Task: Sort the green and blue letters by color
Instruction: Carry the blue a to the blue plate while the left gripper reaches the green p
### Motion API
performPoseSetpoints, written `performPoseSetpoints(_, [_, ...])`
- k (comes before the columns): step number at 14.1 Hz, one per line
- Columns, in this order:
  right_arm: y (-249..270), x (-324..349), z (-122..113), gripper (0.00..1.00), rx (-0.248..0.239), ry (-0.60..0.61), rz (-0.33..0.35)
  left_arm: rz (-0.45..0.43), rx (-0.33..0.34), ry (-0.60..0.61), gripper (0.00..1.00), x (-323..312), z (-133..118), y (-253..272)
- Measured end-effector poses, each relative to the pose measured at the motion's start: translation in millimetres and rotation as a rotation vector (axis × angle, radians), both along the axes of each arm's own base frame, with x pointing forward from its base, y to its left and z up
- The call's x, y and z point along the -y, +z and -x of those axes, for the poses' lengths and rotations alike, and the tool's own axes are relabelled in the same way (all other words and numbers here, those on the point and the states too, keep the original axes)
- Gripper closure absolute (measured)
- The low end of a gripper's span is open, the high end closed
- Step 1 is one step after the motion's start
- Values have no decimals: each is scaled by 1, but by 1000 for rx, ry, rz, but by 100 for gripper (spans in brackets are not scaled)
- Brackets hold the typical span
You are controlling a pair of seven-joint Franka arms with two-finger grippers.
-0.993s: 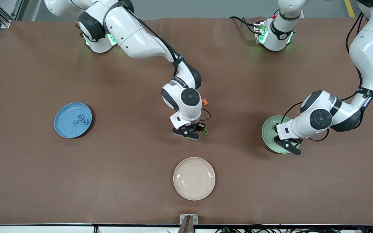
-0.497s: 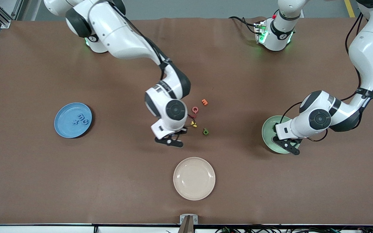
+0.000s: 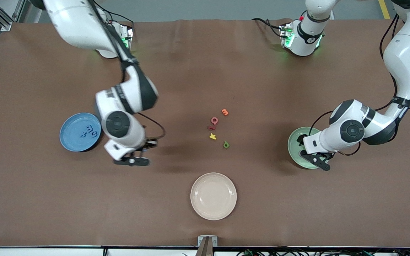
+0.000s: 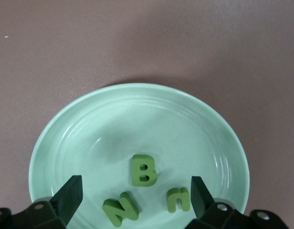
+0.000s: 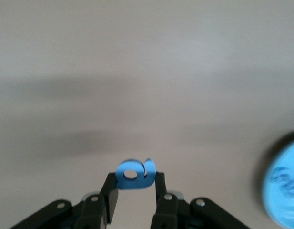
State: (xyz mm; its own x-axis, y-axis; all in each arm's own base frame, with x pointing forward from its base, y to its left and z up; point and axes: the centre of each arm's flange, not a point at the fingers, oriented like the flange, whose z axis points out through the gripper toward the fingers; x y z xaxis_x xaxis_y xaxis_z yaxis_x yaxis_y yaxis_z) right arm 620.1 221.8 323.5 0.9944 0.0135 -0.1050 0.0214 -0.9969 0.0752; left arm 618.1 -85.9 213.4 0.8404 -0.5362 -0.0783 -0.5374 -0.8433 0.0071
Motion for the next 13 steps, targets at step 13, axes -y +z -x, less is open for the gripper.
performPoseSetpoints(13, [-89,305,128,64,51,262,-85,-24,125,653,0,211,23,25])
